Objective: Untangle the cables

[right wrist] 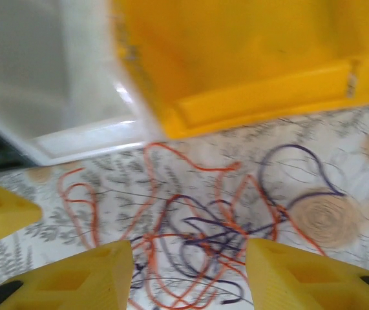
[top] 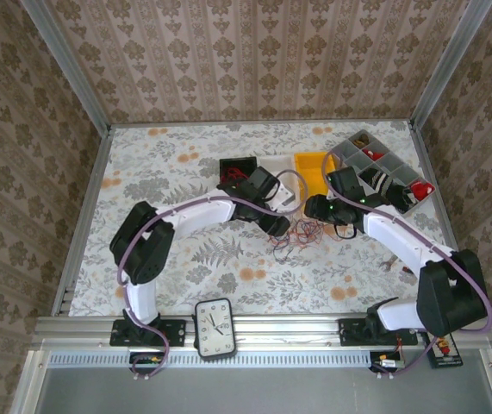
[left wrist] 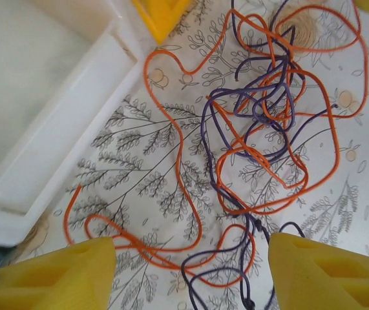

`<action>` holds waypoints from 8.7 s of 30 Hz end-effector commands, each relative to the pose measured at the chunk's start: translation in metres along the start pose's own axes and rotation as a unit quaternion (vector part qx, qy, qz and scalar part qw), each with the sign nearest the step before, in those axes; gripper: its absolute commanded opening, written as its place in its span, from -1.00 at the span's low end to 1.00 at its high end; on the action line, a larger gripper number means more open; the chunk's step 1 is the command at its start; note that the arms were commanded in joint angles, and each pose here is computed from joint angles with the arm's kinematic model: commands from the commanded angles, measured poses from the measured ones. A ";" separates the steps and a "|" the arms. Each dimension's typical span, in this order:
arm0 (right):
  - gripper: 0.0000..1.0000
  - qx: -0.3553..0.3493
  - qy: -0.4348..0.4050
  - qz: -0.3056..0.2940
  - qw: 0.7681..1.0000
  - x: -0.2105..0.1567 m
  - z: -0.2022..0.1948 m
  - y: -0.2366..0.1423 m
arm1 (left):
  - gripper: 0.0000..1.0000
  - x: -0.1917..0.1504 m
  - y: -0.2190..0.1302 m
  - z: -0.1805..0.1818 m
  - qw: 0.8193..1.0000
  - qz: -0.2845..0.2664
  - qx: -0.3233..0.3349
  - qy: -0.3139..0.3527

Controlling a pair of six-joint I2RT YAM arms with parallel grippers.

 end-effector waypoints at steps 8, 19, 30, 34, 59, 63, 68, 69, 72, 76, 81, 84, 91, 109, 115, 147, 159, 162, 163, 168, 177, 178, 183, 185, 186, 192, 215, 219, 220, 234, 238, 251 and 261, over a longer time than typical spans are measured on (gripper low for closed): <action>-0.43 -0.041 0.037 0.061 0.997 -0.022 -0.032 0.046 | 0.20 0.015 0.018 -0.011 0.998 0.017 0.007 0.064; -0.99 -0.014 0.004 0.043 0.999 -0.018 -0.023 0.018 | 0.23 0.034 0.019 -0.019 0.996 -0.010 -0.006 0.091; -1.00 0.110 -0.028 -0.091 0.989 0.029 0.031 -0.089 | 0.24 0.042 0.041 -0.023 0.992 -0.020 -0.034 0.119; -1.00 0.137 -0.021 -0.161 0.977 0.053 0.045 -0.130 | 0.24 0.034 0.051 -0.022 0.992 -0.014 -0.039 0.117; -1.00 0.192 -0.082 -0.453 0.866 0.136 0.083 -0.316 | -0.11 -0.023 0.095 -0.010 0.995 0.060 -0.032 0.078; -1.00 0.196 -0.091 -0.490 0.845 0.144 0.086 -0.344 | -0.56 -0.029 0.098 -0.005 0.995 0.061 -0.034 0.064; -1.00 0.187 -0.096 -0.524 0.825 0.153 0.086 -0.367 | -1.00 -0.032 0.098 0.000 0.996 0.058 -0.038 0.051; -1.00 0.179 -0.097 -0.532 0.822 0.155 0.084 -0.372 | -1.00 -0.034 0.097 0.001 0.996 0.061 -0.033 0.049; -1.00 0.143 -0.091 -0.553 0.816 0.159 0.076 -0.383 | -1.00 -0.045 0.092 0.008 0.997 0.074 -0.006 0.031; -1.00 0.106 -0.070 -0.565 0.815 0.163 0.060 -0.389 | -1.00 -0.069 0.076 0.020 0.996 0.084 0.026 -0.007; -1.00 0.096 -0.053 -0.556 0.824 0.168 0.049 -0.385 | -1.00 -0.099 0.046 0.028 0.993 0.093 0.054 -0.043; -1.00 0.115 -0.054 -0.542 0.830 0.168 0.048 -0.380 | -1.00 -0.113 0.026 0.028 0.992 0.094 0.062 -0.054; -1.00 0.221 -0.073 -0.434 0.870 0.167 0.065 -0.331 | 0.03 -0.071 -0.024 0.021 0.997 -0.032 0.060 -0.023; -1.00 0.234 -0.038 -0.362 0.901 0.150 0.055 -0.277 | 0.16 -0.014 -0.006 0.011 0.997 -0.046 -0.014 0.059; -1.00 0.207 -0.039 -0.369 0.905 0.154 0.049 -0.279 | -0.20 -0.035 0.003 0.009 0.998 -0.011 -0.030 0.051; -1.00 0.134 0.026 -0.182 0.974 0.076 0.022 -0.153 | -1.00 -0.062 0.018 0.019 0.999 0.010 -0.036 0.014; -1.00 0.192 -0.042 0.029 0.980 0.006 0.041 -0.009 | -1.00 -0.050 0.014 0.022 0.999 -0.008 -0.036 0.009; -0.97 0.205 -0.039 0.061 0.976 0.002 0.047 0.012 | -1.00 -0.049 0.015 0.022 0.999 -0.009 -0.037 0.009; -0.96 0.215 -0.041 0.069 0.973 0.002 0.051 0.017 | -1.00 -0.049 0.015 0.022 0.999 -0.010 -0.036 0.007; -0.80 0.237 -0.047 0.112 0.964 -0.006 0.067 0.042 | -1.00 -0.045 0.016 0.022 0.999 -0.015 -0.040 0.005; -0.38 0.236 -0.040 0.152 0.959 -0.013 0.076 0.070 | -1.00 -0.044 0.015 0.022 0.999 -0.014 -0.039 0.009; -0.36 0.231 -0.042 0.153 0.960 -0.013 0.075 0.071 | -1.00 -0.045 0.015 0.022 0.999 -0.013 -0.039 0.010; -0.33 0.235 -0.041 0.162 0.958 -0.015 0.077 0.074 | -1.00 -0.045 0.015 0.022 0.999 -0.014 -0.040 0.009; -0.33 0.241 -0.047 0.165 0.955 -0.016 0.078 0.071 | -1.00 -0.045 0.016 0.022 0.999 -0.014 -0.040 0.009; -0.34 0.246 -0.052 0.165 0.954 -0.017 0.079 0.067 | -1.00 -0.046 0.017 0.022 0.999 -0.012 -0.040 0.009; -0.33 0.278 -0.073 0.159 0.945 -0.022 0.083 0.047 | -1.00 -0.049 0.020 0.022 0.999 -0.007 -0.042 0.007; -0.11 0.334 -0.101 0.161 0.923 -0.037 0.082 0.039 | -1.00 -0.050 0.021 0.022 0.999 0.002 -0.050 0.009; -0.10 0.305 -0.109 0.155 0.933 -0.039 0.073 0.038 | -1.00 -0.050 0.020 0.022 0.998 0.002 -0.057 0.011; -0.10 0.298 -0.108 0.151 0.936 -0.038 0.069 0.038 | -1.00 -0.050 0.019 0.021 0.998 0.002 -0.061 0.012; -0.02 0.274 -0.102 0.111 0.950 -0.041 0.043 0.024 | -1.00 -0.051 0.014 0.017 0.995 0.011 -0.093 0.015; 0.06 0.296 -0.130 0.115 0.939 -0.049 0.054 0.017 | -1.00 -0.049 0.015 0.019 0.994 0.007 -0.108 0.007; 0.10 0.284 -0.149 0.115 0.940 -0.043 0.067 0.030 | -1.00 -0.048 0.014 0.020 0.991 0.018 -0.129 -0.002; 0.18 0.273 -0.152 0.104 0.944 -0.040 0.071 0.040 | -1.00 -0.048 0.015 0.021 0.991 0.019 -0.132 -0.005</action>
Point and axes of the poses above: each hand's point on the last joint's axis, 136 mm out from that joint toward the fingers, its own y axis out along the fingers, its own z axis along the line the jaws close on, x = y × z, the point moved 6 cm from there along -y, back along the fingers, and after that the axes turned 4 degrees about y, right-handed, at the moved point
